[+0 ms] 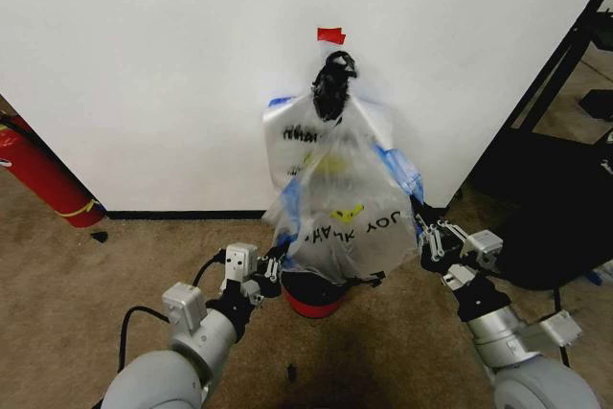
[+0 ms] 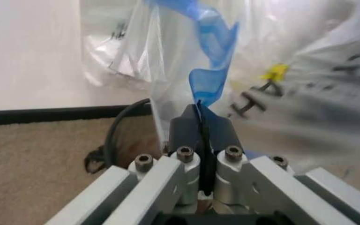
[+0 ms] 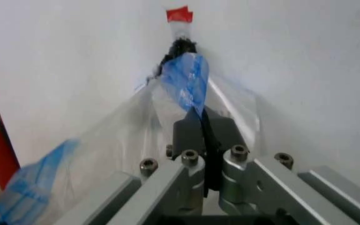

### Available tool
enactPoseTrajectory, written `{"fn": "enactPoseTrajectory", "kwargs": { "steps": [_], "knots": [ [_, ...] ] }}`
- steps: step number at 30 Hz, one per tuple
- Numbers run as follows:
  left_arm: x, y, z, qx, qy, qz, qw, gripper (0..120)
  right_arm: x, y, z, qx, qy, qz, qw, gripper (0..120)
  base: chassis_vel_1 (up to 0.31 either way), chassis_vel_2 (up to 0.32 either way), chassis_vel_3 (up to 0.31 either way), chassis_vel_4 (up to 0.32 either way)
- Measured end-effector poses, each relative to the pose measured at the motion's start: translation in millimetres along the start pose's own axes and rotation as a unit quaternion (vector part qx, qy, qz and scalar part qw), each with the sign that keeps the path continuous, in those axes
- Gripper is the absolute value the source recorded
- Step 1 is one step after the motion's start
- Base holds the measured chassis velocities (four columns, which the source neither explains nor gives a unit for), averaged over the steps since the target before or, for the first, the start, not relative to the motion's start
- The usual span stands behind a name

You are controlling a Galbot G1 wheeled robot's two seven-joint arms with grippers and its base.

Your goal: Pick up the garbage bag from the wall and place it over the trash bin.

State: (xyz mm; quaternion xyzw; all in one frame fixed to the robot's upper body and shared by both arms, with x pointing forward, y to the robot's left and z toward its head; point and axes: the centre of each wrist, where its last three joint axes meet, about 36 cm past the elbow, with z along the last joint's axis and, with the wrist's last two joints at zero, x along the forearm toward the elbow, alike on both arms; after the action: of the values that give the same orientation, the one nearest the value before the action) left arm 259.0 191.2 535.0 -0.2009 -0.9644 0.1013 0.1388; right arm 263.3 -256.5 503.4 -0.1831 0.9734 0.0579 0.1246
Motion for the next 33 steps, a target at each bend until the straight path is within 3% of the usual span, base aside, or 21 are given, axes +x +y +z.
{"fn": "enactPoseTrajectory", "kwargs": {
  "steps": [6, 13, 20, 33],
  "knots": [
    [4.8, 7.3, 2.3, -0.010, -0.008, -0.020, 0.9997, 0, 3.0, 4.2, -13.0, -0.004, -0.011, 0.000, 1.000, 0, 0.000, 0.000, 0.000, 0.000],
    [2.8, 17.9, -10.0, -0.025, -0.042, -0.033, 0.9983, 0, -10.7, 7.5, -16.9, -0.019, -0.041, -0.006, 0.999, 0, 0.000, 0.000, 0.000, 0.000],
    [2.4, 26.3, -19.4, -0.037, -0.060, -0.045, 0.9965, 0, -35.4, 15.7, 7.0, -0.057, -0.056, -0.012, 0.997, 0, 0.000, 0.000, 0.000, 0.000],
    [2.5, 21.8, -13.1, -0.031, -0.080, -0.043, 0.9954, 0, -62.5, 32.5, 84.6, -0.110, -0.020, -0.003, 0.994, 0, 0.000, 0.000, 0.000, 0.000]
  ]
}}
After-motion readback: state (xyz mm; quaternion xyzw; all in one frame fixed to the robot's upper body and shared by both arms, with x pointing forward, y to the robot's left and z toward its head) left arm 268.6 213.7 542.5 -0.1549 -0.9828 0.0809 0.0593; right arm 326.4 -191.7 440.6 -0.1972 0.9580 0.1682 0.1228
